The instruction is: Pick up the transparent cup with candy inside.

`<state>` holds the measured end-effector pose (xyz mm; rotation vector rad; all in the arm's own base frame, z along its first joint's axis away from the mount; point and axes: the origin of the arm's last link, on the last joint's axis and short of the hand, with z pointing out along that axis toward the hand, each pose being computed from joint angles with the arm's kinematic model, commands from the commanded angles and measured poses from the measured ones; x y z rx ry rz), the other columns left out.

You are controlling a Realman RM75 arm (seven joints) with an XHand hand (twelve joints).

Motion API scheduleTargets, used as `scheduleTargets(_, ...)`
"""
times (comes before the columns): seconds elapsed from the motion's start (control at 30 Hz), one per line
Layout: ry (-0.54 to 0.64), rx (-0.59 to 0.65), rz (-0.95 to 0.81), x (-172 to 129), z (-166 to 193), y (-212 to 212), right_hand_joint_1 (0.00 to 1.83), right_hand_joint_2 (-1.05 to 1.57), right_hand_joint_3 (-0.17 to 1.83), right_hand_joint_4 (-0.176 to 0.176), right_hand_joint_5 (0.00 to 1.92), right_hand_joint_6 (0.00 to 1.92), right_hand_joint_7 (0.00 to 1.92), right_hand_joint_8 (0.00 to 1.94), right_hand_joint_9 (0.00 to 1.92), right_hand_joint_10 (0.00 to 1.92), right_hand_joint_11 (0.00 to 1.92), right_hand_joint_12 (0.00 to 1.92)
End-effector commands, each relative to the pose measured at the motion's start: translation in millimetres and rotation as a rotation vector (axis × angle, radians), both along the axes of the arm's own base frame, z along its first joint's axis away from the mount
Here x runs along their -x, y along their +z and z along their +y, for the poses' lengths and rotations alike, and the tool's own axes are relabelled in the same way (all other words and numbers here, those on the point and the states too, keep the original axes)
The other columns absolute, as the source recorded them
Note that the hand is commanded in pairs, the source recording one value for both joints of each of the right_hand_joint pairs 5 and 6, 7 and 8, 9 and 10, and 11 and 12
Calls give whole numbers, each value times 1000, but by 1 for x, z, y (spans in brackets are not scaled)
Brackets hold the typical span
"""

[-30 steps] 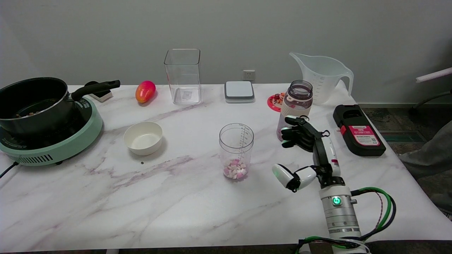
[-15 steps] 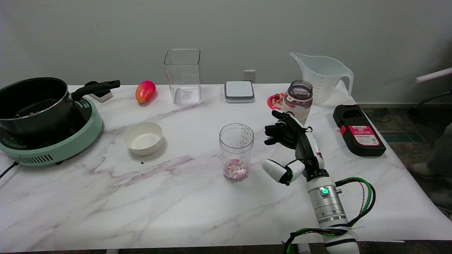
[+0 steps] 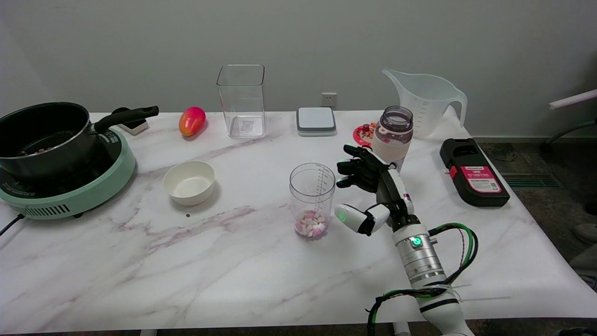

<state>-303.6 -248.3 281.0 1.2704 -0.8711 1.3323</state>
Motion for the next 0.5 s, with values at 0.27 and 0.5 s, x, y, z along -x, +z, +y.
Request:
scheduleTargets(0.27, -52, -84, -11, 9, -28, -7, 1100, -404, 1329, 0, 463, 463, 640, 640, 591, 591, 776, 776)
scheduleTargets(0.5, -70, -104, -10, 10, -34, -10, 1120, -413, 1296, 0, 464, 464, 619, 619, 558, 558, 752, 752)
